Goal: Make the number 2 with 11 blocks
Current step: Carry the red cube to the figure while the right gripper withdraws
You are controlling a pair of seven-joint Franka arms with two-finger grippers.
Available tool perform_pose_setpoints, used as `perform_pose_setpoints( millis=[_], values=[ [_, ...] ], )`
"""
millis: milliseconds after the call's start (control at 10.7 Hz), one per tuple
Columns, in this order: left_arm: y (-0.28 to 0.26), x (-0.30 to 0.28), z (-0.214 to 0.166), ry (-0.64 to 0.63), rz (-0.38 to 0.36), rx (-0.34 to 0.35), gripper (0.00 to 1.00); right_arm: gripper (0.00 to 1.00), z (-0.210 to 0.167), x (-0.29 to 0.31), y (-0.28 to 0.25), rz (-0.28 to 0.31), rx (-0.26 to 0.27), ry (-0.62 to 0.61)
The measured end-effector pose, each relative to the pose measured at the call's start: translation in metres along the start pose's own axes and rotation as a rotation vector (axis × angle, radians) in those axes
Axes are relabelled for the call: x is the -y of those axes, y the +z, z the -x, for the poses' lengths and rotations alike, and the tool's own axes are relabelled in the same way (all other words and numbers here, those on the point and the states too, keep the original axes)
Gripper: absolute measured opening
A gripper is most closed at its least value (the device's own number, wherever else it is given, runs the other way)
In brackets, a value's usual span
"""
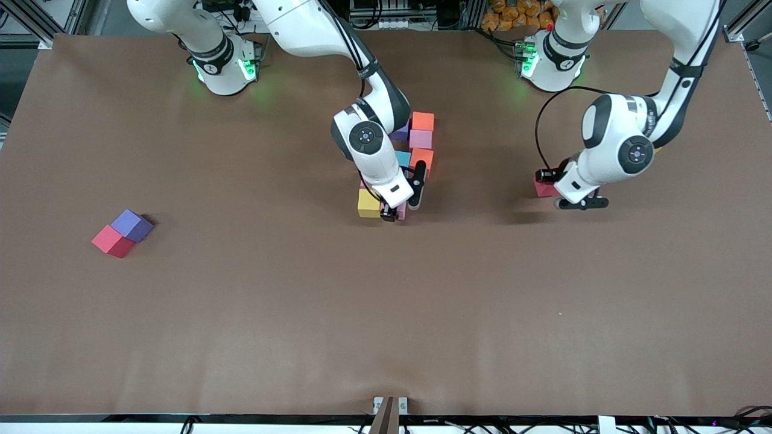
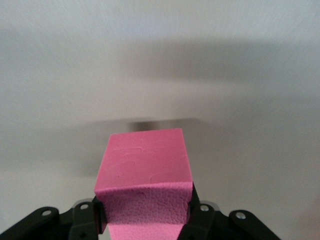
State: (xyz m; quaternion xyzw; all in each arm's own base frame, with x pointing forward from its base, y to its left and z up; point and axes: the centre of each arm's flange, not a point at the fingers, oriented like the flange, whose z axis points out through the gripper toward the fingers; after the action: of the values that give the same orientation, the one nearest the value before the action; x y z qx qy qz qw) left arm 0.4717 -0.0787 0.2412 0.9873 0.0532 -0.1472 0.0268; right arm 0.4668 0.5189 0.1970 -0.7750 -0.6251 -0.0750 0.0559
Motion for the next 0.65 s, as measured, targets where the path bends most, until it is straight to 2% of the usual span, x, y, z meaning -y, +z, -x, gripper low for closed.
perform_pose_setpoints(
  millis=[94,187,374,655],
  values=[
    [-0.023,-0.009,-0.008,-0.079,0.027,0.002,0.58,0.97,0.0,0.0,0.0,0.001,-0.001,0.0],
    [-0.042,-0.023,-0.013,-0.145,0.07,-0.001,0.56,1.0,0.0,0.0,0.0,0.002,-0.002,0.0],
    [-0.06,-0.052,-0.015,-0.257,0.127,-0.007,0.56,1.0,-0.002,0.0,-0.004,-0.003,-0.002,0.0],
    [-0.062,-0.08,-0.018,-0.427,0.205,0.035,0.56,1.0,0.0,-0.016,-0.039,-0.052,0.03,0.021]
  ],
)
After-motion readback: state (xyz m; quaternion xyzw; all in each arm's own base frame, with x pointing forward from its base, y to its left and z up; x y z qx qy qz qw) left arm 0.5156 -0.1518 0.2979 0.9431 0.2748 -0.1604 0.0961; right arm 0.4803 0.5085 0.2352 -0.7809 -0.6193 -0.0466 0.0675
